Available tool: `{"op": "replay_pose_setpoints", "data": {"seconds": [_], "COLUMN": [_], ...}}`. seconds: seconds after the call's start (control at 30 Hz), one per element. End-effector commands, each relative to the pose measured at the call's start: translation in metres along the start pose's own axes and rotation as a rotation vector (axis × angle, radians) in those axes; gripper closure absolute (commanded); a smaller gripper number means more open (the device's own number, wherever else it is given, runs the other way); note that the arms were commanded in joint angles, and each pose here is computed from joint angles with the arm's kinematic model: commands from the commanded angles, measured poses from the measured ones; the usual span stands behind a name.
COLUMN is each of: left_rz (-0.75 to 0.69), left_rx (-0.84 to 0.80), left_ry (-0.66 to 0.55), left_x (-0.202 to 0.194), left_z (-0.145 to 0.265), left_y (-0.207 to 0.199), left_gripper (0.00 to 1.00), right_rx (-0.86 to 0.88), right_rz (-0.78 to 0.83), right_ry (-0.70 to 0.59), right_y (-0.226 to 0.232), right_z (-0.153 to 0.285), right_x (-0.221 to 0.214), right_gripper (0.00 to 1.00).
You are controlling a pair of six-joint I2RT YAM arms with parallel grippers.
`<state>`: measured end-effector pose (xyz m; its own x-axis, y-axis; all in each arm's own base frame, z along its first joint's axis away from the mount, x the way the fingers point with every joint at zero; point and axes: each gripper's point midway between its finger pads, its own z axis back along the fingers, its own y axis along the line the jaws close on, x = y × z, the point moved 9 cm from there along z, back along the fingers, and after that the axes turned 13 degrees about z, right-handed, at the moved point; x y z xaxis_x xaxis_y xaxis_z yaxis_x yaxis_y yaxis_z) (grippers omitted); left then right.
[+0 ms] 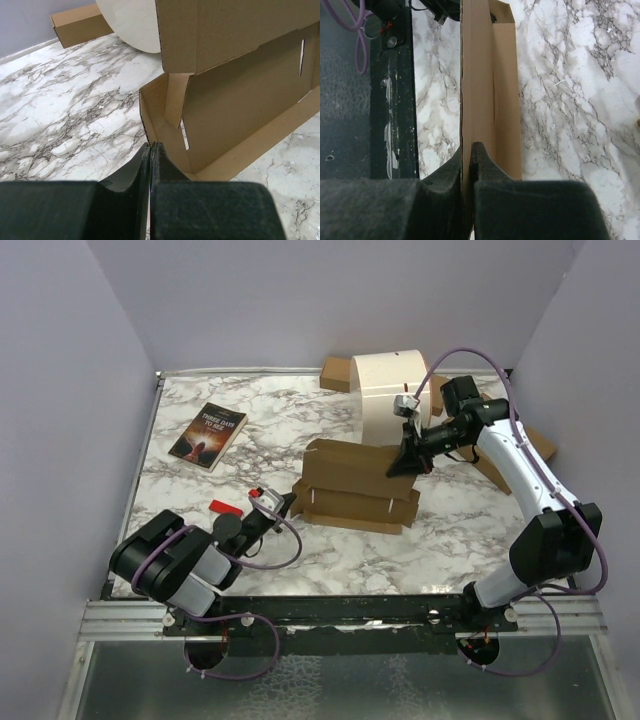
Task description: Fold the paper box
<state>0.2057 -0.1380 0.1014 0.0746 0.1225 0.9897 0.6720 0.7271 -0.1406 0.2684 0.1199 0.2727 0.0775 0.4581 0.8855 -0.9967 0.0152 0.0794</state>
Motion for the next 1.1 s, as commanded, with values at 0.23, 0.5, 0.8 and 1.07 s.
{"op": "replay_pose_setpoints", "data": {"seconds": [0.23,0.5,0.8,1.07], "left_rz": [-0.146,-0.211,-0.229,-0.23], "left_rx": [-0.131,-0.145,-0.139,-0.134], "left_ry": [-0.165,-0.125,-0.103,-0.092], "left_x": [0.027,0.029,0.027,0.025], "left_z": [0.002,0.001,0.002,0.002], "left_y": [-0.016,-0.02,-0.02,-0.019], "left_gripper": [1.0,1.0,1.0,1.0], "right_rx": [-0.115,-0.111,-0.097,-0.067], "right_rz": [-0.023,-0.032,-0.034,-0.072], "right_ry": [0.045,0.043,0.014,0.015], "right_y": [0.0,-0.013,-0.015,-0.018], "right_z": [0.006,0.003,0.002,-0.005], "right_x": [0.005,0.007,0.01,0.004], "right_gripper": [0.99,0.91,0.86,0.99]}}
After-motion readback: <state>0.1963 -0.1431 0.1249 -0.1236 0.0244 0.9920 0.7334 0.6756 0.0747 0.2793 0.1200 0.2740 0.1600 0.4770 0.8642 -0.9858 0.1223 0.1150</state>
